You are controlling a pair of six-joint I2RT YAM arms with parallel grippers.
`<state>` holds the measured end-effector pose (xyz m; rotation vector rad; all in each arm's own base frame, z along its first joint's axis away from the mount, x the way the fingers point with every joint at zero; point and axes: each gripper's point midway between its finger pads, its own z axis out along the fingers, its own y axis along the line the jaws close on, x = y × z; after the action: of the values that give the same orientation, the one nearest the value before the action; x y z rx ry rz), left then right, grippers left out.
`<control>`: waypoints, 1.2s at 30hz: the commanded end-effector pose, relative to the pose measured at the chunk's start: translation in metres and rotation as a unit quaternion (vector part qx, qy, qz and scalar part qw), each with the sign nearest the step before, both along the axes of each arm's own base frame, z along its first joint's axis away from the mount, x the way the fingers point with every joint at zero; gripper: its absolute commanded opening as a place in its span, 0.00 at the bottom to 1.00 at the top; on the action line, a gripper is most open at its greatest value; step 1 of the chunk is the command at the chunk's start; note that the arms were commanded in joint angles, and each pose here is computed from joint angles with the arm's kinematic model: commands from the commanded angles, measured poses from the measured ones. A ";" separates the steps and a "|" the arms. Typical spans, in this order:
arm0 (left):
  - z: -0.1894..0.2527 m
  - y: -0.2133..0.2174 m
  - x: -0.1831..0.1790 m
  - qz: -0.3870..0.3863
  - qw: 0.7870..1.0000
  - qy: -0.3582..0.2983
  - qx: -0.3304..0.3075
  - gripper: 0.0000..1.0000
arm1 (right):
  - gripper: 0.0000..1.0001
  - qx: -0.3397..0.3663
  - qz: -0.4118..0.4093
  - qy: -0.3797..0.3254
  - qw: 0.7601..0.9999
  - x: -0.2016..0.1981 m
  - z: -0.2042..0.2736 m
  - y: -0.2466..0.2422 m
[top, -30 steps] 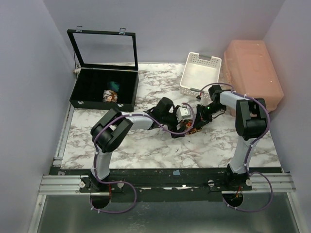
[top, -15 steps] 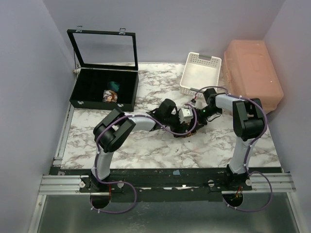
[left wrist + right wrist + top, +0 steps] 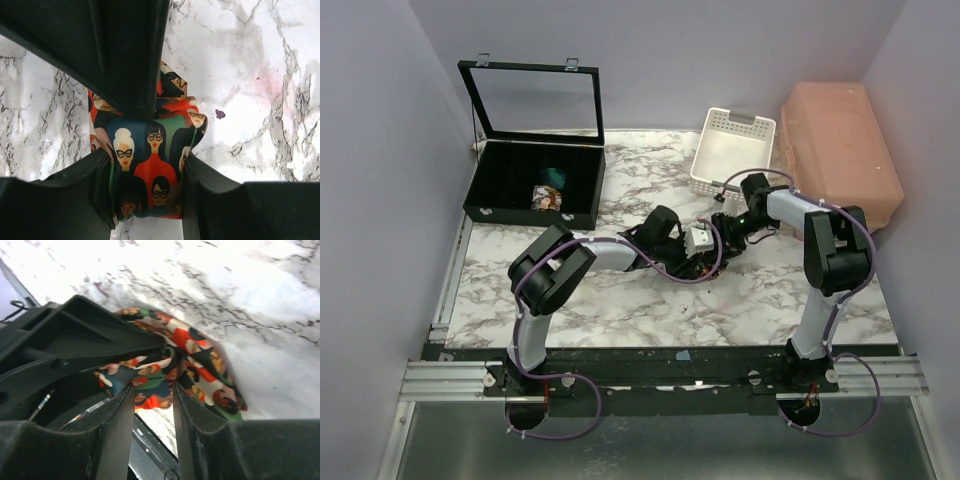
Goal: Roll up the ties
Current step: Roll the tie at the center of the board.
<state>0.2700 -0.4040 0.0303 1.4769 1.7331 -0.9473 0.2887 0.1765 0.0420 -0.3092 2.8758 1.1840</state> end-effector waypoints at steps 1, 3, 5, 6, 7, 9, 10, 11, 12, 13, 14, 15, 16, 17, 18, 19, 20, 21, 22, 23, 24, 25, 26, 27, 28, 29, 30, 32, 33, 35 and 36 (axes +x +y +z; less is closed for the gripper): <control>-0.032 0.023 -0.016 0.004 0.997 0.039 0.067 0.20 | 0.43 0.064 -0.004 0.000 0.998 -0.002 0.043 0.016; -0.032 0.022 -0.016 0.003 0.997 0.037 0.067 0.20 | 0.48 0.072 0.000 0.002 0.997 -0.006 0.046 0.021; -0.032 0.022 -0.017 0.003 0.997 0.039 0.067 0.20 | 0.48 0.072 0.005 0.006 0.997 -0.009 0.043 0.025; -0.032 0.021 -0.016 0.003 0.997 0.039 0.067 0.21 | 0.48 0.070 0.009 0.007 0.997 -0.010 0.040 0.026; -0.032 0.022 -0.016 0.003 0.997 0.039 0.068 0.21 | 0.48 0.063 0.012 0.010 0.998 -0.011 0.035 0.026; -0.032 0.022 -0.016 0.003 0.997 0.040 0.069 0.22 | 0.48 0.052 0.017 0.017 0.998 -0.012 0.026 0.025; -0.032 0.022 -0.016 0.004 0.997 0.040 0.069 0.23 | 0.47 0.043 0.019 0.019 0.999 -0.012 0.021 0.023; -0.031 0.022 -0.015 0.005 0.997 0.039 0.069 0.24 | 0.46 0.029 0.021 0.021 0.999 -0.012 0.015 0.020; -0.031 0.022 -0.015 0.004 0.997 0.039 0.068 0.25 | 0.45 0.016 0.020 0.028 0.999 -0.013 0.010 0.017; -0.031 0.022 -0.016 0.004 0.997 0.040 0.068 0.26 | 0.42 0.002 0.035 0.019 0.999 -0.014 0.002 0.012; -0.030 0.021 -0.016 0.005 0.997 0.040 0.068 0.27 | 0.35 -0.011 0.040 0.019 0.999 -0.014 -0.004 0.008; -0.030 0.021 -0.015 0.005 0.997 0.041 0.068 0.28 | 0.27 -0.024 0.043 0.016 0.999 -0.014 -0.010 0.004; -0.029 0.021 -0.015 0.005 0.997 0.042 0.066 0.30 | 0.16 -0.033 0.045 0.012 0.998 -0.013 -0.013 0.001; -0.029 0.020 -0.016 0.004 0.997 0.043 0.066 0.32 | 0.06 -0.037 0.044 0.009 0.998 -0.012 -0.015 -0.001; -0.027 0.020 -0.016 0.003 0.997 0.042 0.064 0.36 | 0.01 -0.044 0.042 0.007 0.998 -0.010 -0.017 -0.004; -0.026 0.019 -0.016 0.003 0.997 0.042 0.061 0.41 | 0.01 -0.050 0.042 0.005 0.998 -0.009 -0.020 -0.007; -0.023 0.018 -0.016 0.002 0.998 0.039 0.056 0.47 | 0.00 -0.057 0.041 0.001 0.998 -0.008 -0.022 -0.010; -0.020 0.018 -0.016 0.001 0.998 0.037 0.049 0.50 | 0.01 -0.064 0.043 -0.002 0.997 -0.008 -0.024 -0.013; -0.016 0.017 -0.015 0.001 0.999 0.032 0.042 0.53 | 0.00 -0.072 0.045 -0.003 0.996 -0.007 -0.028 -0.017; -0.013 0.015 -0.014 0.001 0.999 0.027 0.035 0.57 | 0.00 -0.077 0.046 -0.004 0.996 -0.008 -0.030 -0.019; -0.008 0.013 -0.012 0.002 0.999 0.025 0.028 0.60 | 0.01 -0.083 0.047 -0.005 0.995 -0.007 -0.032 -0.022; -0.005 0.010 -0.011 0.003 0.999 0.025 0.023 0.61 | 0.00 -0.089 0.047 -0.008 0.995 -0.006 -0.035 -0.024; -0.002 0.007 -0.009 0.006 0.999 0.028 0.020 0.62 | 0.00 -0.095 0.047 -0.012 0.994 -0.005 -0.037 -0.027; 0.002 0.003 -0.007 0.010 0.999 0.032 0.016 0.63 | 0.01 -0.100 0.045 -0.015 0.994 -0.003 -0.038 -0.029; 0.006 0.000 -0.005 0.011 0.999 0.034 0.011 0.63 | 0.00 -0.103 0.044 -0.017 0.994 -0.001 -0.040 -0.031; 0.009 -0.002 -0.005 0.009 0.999 0.036 0.007 0.64 | 0.00 -0.105 0.043 -0.018 0.993 0.000 -0.041 -0.032; 0.012 -0.006 -0.004 0.008 0.999 0.034 0.002 0.64 | 0.00 -0.105 0.042 -0.019 0.993 0.002 -0.041 -0.032; 0.012 -0.012 -0.005 0.008 0.999 0.040 -0.002 0.63 | 0.00 -0.106 0.042 -0.022 0.993 0.004 -0.041 -0.032; 0.009 -0.013 -0.003 0.002 1.000 0.031 0.001 0.62 | 0.00 -0.107 0.043 -0.023 0.993 0.005 -0.042 -0.033; 0.004 -0.015 -0.001 0.004 0.999 0.031 0.009 0.58 | 0.00 -0.114 0.042 -0.025 0.992 0.006 -0.044 -0.035; 0.002 -0.015 0.001 0.004 0.999 0.031 0.012 0.57 | 0.00 -0.117 0.042 -0.025 0.992 0.005 -0.044 -0.036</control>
<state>0.2723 -0.4121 0.0430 1.4497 1.7628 -0.9677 0.2838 0.1721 0.0395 -0.3863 2.9114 1.1420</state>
